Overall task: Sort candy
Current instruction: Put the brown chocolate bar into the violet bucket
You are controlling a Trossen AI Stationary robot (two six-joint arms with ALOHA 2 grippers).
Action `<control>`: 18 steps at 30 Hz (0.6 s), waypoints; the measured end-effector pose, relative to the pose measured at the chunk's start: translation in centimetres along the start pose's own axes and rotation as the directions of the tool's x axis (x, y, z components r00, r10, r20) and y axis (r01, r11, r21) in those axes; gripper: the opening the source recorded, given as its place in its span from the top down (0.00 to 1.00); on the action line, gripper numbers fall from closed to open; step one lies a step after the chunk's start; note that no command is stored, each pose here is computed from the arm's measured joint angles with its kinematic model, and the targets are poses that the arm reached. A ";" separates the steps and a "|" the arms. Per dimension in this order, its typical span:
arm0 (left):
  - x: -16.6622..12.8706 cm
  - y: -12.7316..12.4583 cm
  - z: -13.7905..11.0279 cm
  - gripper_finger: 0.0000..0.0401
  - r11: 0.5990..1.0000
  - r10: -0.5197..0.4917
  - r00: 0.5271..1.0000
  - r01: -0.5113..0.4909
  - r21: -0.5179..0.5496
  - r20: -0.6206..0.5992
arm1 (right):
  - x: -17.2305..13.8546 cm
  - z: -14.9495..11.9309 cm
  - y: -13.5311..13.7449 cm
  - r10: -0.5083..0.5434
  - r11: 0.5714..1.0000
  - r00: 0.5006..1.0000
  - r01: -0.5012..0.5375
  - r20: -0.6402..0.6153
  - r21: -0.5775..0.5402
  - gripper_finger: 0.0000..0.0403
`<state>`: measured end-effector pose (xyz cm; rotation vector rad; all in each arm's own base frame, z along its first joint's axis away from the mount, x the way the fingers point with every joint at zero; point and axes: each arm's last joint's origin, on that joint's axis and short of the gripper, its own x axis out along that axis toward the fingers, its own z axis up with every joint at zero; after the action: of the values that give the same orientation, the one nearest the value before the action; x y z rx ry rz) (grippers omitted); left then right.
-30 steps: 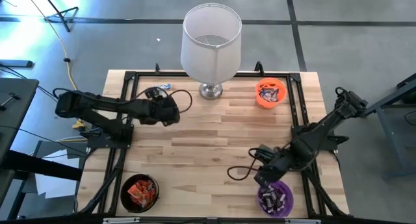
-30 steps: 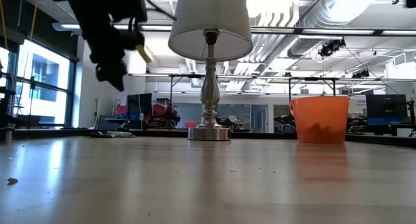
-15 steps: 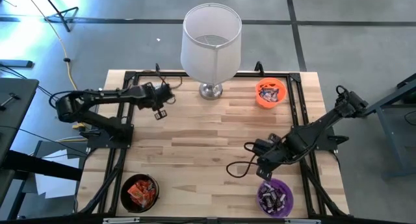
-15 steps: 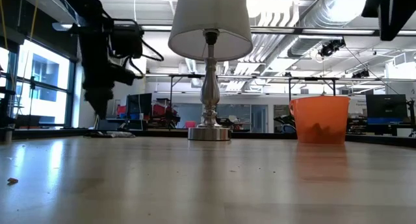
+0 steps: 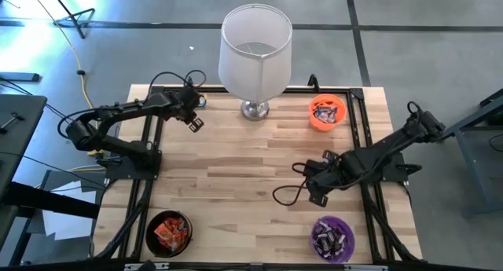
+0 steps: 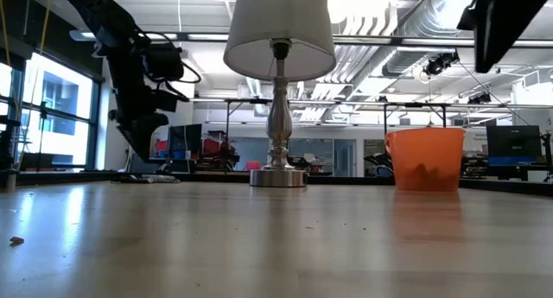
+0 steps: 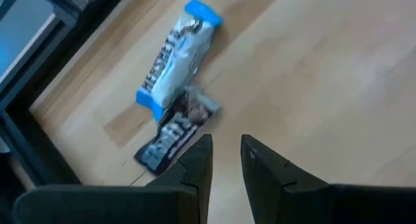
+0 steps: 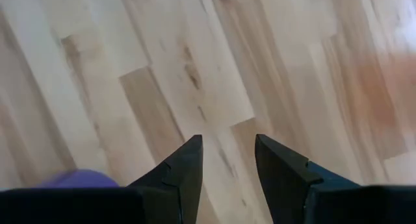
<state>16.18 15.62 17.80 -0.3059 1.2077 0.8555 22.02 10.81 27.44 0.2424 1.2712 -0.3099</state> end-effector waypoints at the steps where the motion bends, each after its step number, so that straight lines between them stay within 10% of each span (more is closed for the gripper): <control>1: 0.0 0.2 -0.1 0.84 1.000 0.001 1.000 -0.001 0.015 -0.012 | 0.0 0.2 -0.1 -0.002 1.000 1.000 0.002 0.000 -0.002 0.66; 18: 0.2 1.3 -1.6 0.84 0.972 -0.035 0.984 0.074 0.224 -0.173 | 0.3 0.9 -1.0 -0.013 1.000 1.000 0.013 -0.003 0.010 0.66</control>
<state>14.12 15.54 17.32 -0.2248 1.4352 0.6433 22.58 9.57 27.43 0.2429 1.2744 -0.3276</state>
